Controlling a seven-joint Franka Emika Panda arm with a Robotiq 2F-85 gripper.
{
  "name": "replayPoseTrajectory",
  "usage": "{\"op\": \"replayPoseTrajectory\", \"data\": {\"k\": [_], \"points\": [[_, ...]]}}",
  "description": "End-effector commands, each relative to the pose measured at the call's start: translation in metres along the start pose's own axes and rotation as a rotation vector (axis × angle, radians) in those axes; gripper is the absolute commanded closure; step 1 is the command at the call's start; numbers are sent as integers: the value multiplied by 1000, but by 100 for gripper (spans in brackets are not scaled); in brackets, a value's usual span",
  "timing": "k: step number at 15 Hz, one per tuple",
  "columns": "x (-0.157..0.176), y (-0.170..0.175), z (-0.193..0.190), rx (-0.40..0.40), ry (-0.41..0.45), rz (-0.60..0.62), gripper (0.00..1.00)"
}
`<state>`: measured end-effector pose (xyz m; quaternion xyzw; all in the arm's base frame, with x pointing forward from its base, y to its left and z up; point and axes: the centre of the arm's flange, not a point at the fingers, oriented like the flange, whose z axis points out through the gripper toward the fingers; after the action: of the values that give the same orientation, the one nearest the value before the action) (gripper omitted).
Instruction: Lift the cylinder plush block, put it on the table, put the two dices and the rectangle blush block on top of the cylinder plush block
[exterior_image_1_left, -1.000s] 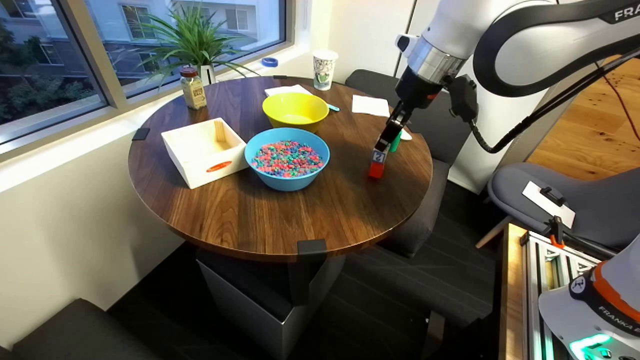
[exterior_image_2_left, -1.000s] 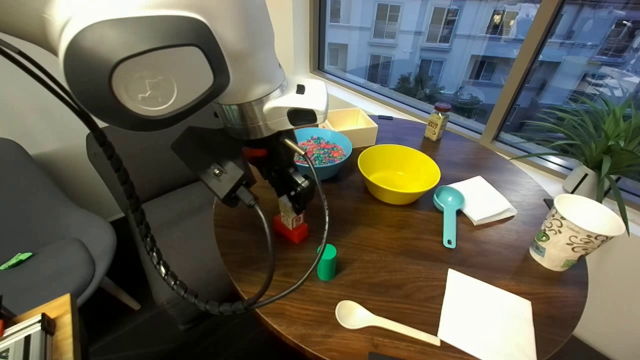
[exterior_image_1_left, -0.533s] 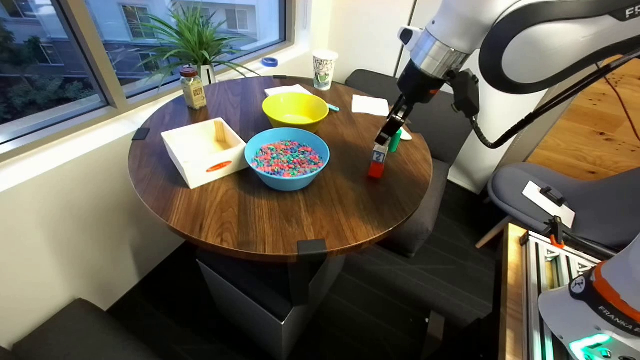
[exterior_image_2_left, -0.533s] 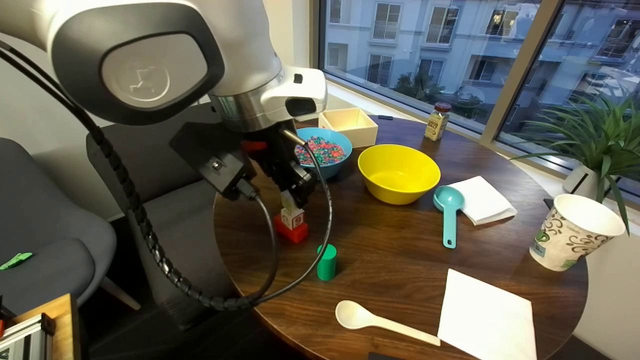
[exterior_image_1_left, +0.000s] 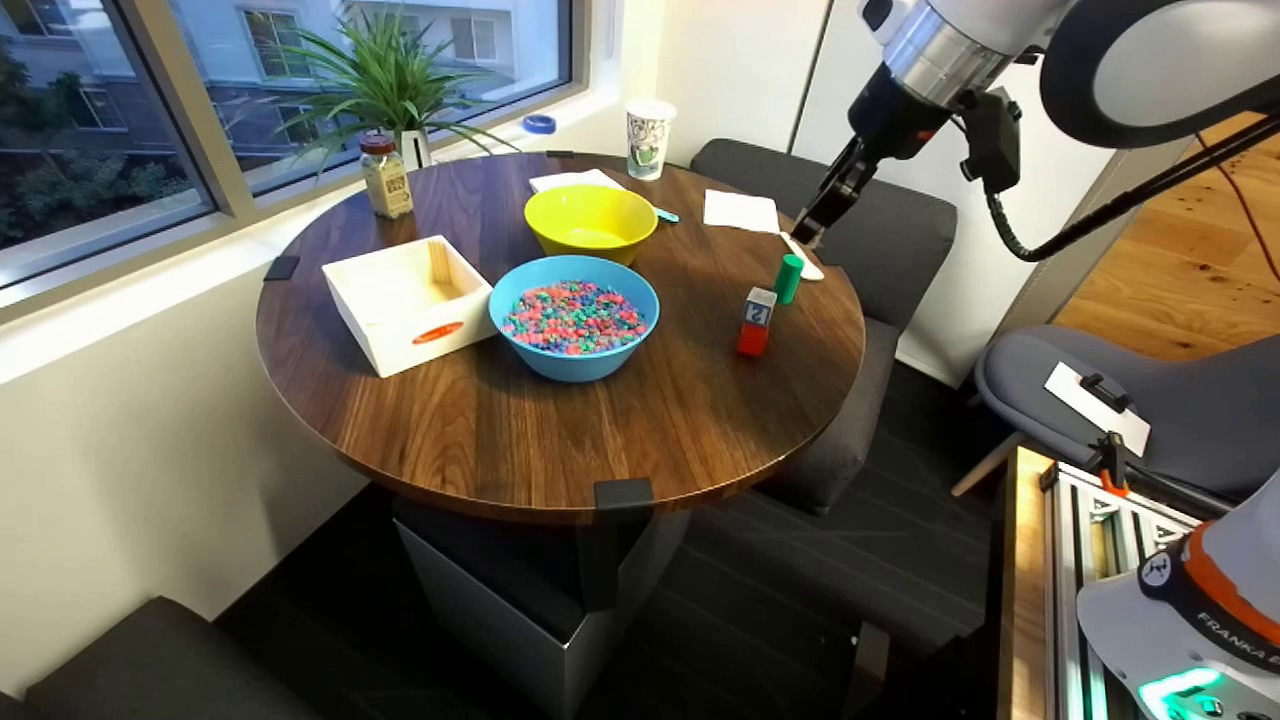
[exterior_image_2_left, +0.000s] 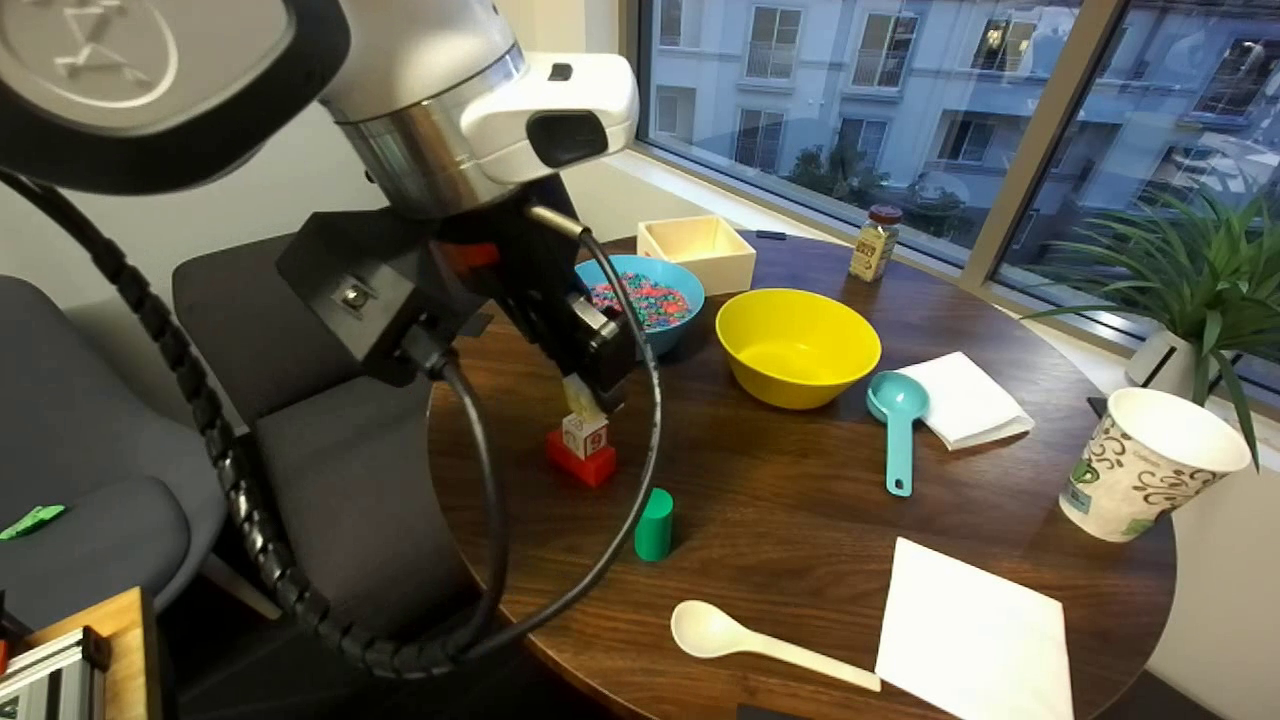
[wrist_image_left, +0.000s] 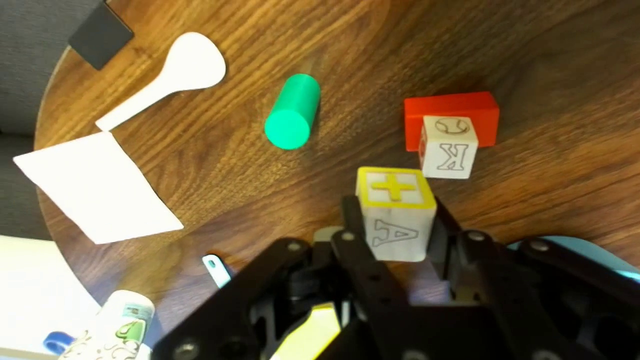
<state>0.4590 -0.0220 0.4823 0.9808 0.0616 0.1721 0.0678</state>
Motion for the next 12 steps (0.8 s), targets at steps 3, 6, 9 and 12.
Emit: {"op": "replayPoseTrajectory", "data": {"k": [3, 6, 9, 12], "points": [[-31, 22, 12, -53, -42, 124, 91], [-36, 38, 22, -53, -61, 201, 91], [-37, 49, 29, -56, -58, 272, 91], [-35, 54, 32, -52, -42, 318, 91]]}}
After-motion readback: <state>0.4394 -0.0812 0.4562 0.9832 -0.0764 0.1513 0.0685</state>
